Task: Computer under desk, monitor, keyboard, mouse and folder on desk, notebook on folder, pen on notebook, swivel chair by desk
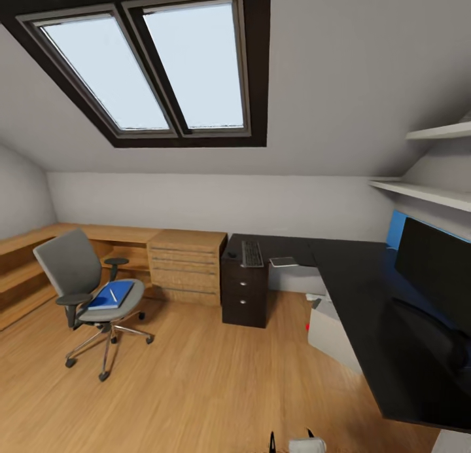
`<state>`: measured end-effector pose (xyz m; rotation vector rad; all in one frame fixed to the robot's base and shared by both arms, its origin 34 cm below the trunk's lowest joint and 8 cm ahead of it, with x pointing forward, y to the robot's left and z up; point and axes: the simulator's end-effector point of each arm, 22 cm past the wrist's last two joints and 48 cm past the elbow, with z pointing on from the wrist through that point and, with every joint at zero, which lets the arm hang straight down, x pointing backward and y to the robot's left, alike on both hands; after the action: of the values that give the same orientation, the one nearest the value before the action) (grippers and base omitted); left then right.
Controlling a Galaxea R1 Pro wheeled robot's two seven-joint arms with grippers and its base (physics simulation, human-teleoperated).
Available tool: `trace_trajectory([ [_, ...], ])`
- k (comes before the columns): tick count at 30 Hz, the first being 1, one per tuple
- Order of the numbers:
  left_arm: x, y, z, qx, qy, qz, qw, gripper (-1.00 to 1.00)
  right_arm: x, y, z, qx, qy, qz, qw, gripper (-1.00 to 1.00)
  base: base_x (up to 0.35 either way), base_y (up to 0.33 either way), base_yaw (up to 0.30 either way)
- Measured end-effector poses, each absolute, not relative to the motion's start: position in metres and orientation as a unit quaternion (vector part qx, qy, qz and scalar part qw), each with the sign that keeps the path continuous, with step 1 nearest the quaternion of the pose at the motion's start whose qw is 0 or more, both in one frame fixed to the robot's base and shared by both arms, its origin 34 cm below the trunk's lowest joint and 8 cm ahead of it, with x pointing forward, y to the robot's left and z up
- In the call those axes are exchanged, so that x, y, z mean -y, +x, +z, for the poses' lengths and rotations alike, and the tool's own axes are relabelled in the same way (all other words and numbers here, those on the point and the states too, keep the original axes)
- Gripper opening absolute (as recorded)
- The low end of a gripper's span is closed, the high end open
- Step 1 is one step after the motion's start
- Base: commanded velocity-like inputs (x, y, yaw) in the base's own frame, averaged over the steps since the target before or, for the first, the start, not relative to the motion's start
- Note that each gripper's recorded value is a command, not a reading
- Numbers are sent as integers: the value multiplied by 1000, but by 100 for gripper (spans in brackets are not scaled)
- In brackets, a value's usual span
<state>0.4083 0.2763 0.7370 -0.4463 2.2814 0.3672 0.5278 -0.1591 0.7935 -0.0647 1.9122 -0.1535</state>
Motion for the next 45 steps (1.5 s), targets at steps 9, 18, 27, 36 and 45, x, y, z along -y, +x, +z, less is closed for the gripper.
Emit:
trace_trajectory([
  [9,-272,406,734,-898,-168,143,380,100,163,525,787,-822,-15,-67,566,100,21,5,-150],
  [18,-272,403,730,-901,-167,144,375,100,163,522,782,-826,-15,-67,560,100,192,0,-134],
  [27,-272,399,726,-904,-166,145,367,100,164,519,776,-830,-15,-67,553,100,12,0,-40],
  [36,-273,395,722,-906,-164,147,361,100,167,514,765,-841,8,-59,538,100,1,0,-1],
  [45,-275,385,714,-911,-161,152,347,100,158,509,755,-851,10,-34,523,100,236,37,0],
])
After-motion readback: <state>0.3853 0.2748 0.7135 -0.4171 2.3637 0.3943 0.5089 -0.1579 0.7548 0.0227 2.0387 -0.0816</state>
